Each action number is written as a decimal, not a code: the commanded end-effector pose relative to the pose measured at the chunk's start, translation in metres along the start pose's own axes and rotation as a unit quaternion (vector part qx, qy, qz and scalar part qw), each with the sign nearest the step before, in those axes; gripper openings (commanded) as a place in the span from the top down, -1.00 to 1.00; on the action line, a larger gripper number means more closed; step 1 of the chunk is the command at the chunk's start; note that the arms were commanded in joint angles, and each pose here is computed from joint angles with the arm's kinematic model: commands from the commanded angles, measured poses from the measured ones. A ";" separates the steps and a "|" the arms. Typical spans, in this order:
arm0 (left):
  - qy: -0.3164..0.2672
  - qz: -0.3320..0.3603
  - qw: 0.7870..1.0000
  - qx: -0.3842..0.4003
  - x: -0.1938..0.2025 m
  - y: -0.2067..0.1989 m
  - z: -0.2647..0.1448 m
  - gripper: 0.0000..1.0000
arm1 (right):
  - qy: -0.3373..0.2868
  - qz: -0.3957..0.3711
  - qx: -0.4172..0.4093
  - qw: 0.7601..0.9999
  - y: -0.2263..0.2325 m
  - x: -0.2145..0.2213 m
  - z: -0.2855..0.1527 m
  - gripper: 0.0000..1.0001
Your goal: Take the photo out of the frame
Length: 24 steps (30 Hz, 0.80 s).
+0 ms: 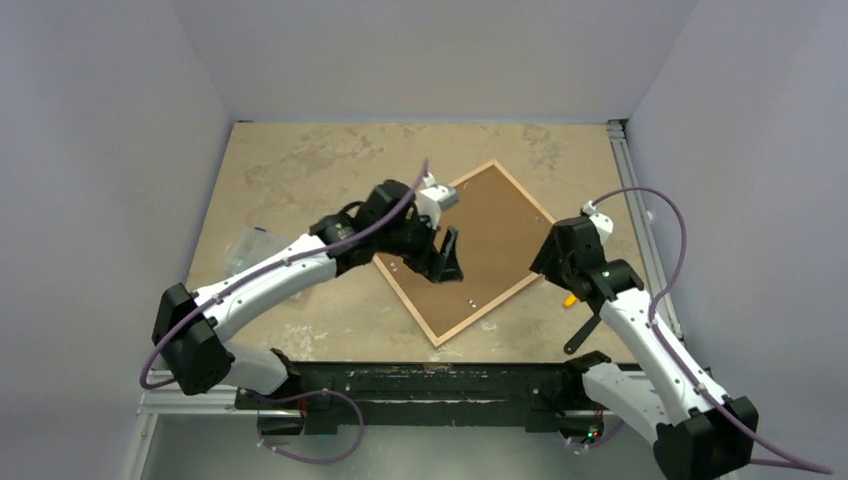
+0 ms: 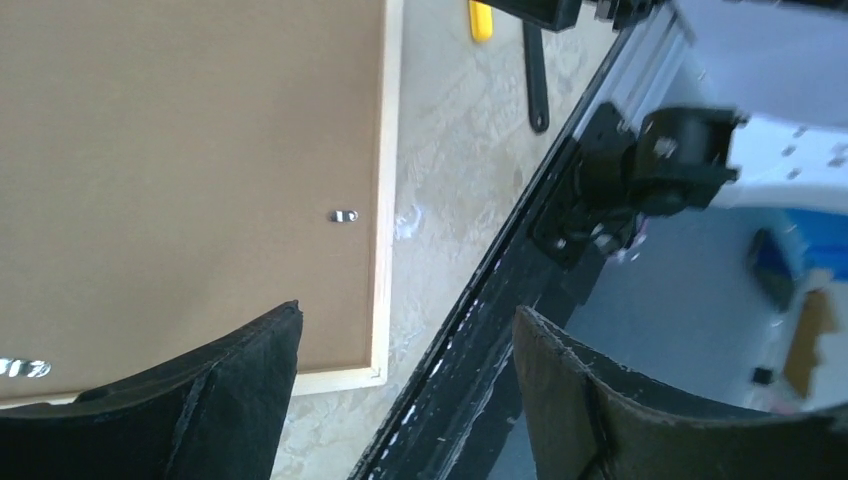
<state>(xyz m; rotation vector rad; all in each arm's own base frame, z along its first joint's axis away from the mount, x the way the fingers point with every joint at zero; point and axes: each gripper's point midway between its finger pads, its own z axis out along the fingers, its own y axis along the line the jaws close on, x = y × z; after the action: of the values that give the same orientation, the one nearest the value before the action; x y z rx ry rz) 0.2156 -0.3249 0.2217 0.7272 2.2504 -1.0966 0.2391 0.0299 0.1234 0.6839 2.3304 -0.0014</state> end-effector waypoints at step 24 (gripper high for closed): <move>0.118 0.196 0.944 -0.236 0.140 0.020 0.136 0.14 | -0.048 0.079 -0.117 0.989 0.000 0.017 -0.060 -0.10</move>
<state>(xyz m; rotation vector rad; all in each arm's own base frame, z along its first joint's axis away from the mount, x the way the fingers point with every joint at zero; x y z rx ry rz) 0.1492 -0.3748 0.0364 1.0957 2.3561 -0.2728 0.1893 0.0522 0.1601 0.6941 2.1551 0.3127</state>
